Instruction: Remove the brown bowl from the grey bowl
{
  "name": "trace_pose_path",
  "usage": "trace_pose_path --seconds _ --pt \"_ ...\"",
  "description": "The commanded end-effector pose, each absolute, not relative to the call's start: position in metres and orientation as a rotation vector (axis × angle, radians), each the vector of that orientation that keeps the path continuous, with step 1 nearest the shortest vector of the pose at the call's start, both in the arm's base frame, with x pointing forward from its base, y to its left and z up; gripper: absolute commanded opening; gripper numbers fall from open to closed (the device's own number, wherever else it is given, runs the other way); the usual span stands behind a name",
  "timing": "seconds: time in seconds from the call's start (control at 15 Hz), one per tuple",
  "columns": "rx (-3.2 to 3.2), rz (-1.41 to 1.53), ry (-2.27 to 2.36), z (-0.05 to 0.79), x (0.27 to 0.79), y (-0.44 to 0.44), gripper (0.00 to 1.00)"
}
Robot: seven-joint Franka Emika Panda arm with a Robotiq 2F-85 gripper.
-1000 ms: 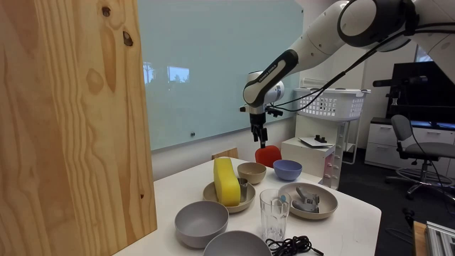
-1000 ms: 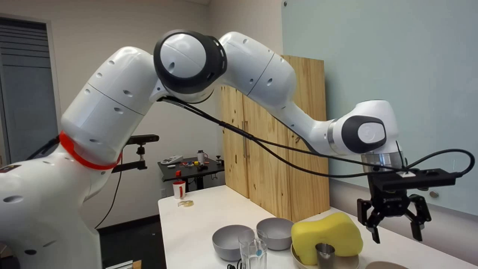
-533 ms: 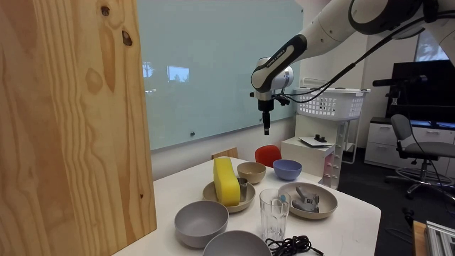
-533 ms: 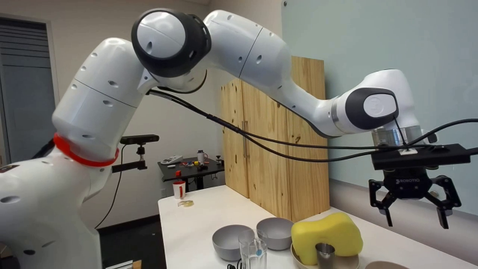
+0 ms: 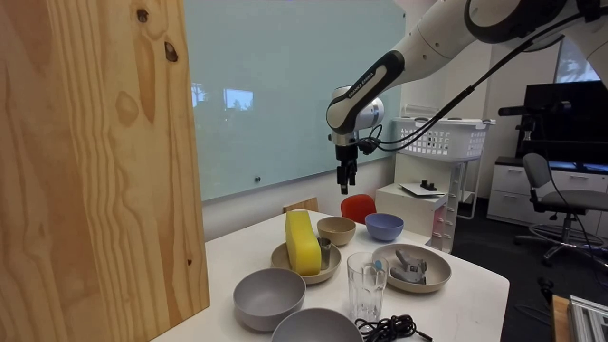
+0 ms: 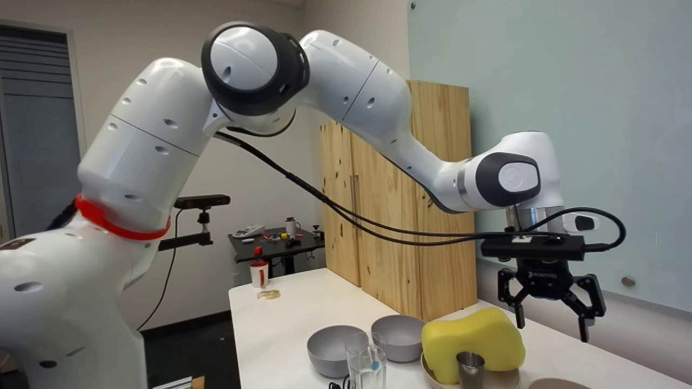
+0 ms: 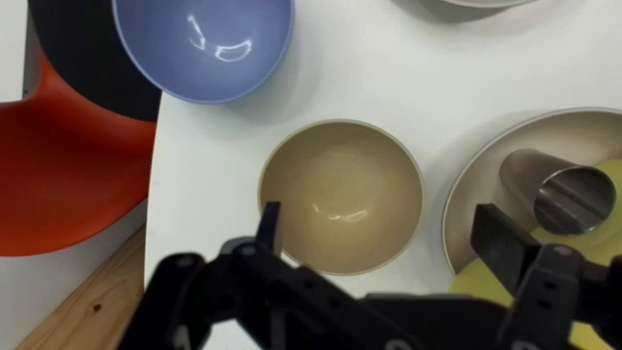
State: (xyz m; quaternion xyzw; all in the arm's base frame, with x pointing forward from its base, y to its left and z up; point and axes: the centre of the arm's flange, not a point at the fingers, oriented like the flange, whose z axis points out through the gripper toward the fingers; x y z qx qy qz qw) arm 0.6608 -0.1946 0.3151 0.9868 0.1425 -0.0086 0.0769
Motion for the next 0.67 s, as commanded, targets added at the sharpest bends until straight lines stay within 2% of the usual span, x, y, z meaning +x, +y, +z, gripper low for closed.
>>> trace_pose_path --seconds 0.0,0.33,0.4,0.6 --pt "3.002 0.010 0.200 0.309 0.646 -0.169 1.00" --pt "3.027 -0.026 0.055 0.317 0.620 -0.165 1.00" --pt "2.996 -0.007 0.097 0.317 0.650 -0.172 1.00" --pt "2.994 0.006 0.094 0.324 0.649 -0.172 1.00"
